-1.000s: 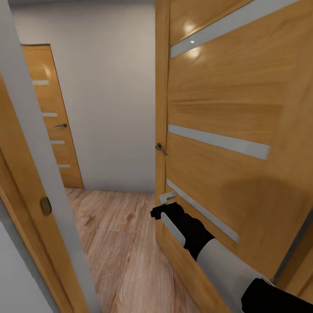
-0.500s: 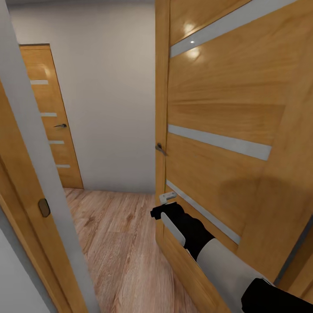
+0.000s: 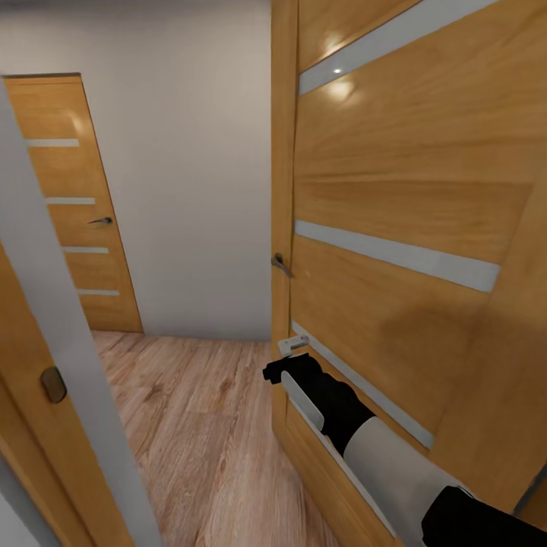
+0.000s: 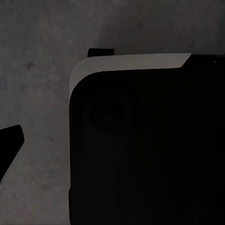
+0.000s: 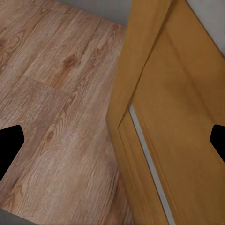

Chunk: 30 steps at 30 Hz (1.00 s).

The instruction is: Move the two storage containers from the living room to the garage. In the garage, place one container on the floor and stack the other container on top of it (either order is fine).

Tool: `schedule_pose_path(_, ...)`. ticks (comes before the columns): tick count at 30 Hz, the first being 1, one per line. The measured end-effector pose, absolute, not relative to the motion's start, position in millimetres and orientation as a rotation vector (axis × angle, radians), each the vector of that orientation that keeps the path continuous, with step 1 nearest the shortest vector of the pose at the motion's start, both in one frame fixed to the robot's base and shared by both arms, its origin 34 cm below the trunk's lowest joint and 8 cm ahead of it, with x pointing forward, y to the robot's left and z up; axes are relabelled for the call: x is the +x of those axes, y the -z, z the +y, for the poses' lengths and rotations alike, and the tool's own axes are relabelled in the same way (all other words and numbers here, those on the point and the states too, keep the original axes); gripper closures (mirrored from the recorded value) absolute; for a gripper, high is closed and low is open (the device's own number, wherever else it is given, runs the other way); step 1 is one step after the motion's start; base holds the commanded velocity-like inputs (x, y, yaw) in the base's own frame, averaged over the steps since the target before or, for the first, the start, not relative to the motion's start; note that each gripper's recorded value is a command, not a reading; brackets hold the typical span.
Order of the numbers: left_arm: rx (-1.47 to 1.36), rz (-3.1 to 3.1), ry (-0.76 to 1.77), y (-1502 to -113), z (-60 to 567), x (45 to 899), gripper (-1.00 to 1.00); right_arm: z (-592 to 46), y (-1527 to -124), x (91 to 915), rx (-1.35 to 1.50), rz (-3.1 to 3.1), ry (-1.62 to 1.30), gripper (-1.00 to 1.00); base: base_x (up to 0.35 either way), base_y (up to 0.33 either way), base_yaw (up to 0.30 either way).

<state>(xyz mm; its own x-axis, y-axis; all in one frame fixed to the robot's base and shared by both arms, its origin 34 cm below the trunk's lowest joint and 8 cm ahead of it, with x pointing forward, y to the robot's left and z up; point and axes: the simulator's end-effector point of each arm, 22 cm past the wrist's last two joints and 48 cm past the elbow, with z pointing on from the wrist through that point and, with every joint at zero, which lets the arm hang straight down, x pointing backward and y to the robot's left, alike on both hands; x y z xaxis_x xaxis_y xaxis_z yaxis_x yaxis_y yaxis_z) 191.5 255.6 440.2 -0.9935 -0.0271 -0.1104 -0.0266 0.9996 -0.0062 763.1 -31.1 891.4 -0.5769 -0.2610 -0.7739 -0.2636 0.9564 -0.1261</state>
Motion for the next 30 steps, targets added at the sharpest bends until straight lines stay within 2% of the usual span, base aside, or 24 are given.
schedule_pose_path(30, -0.043, 3.031, 0.007, -440.2, 255.6, 191.5, -1.0, -31.1, -891.4, 763.3, -0.368, 2.21, -0.003, -1.0, 0.005, 0.0, 0.0)
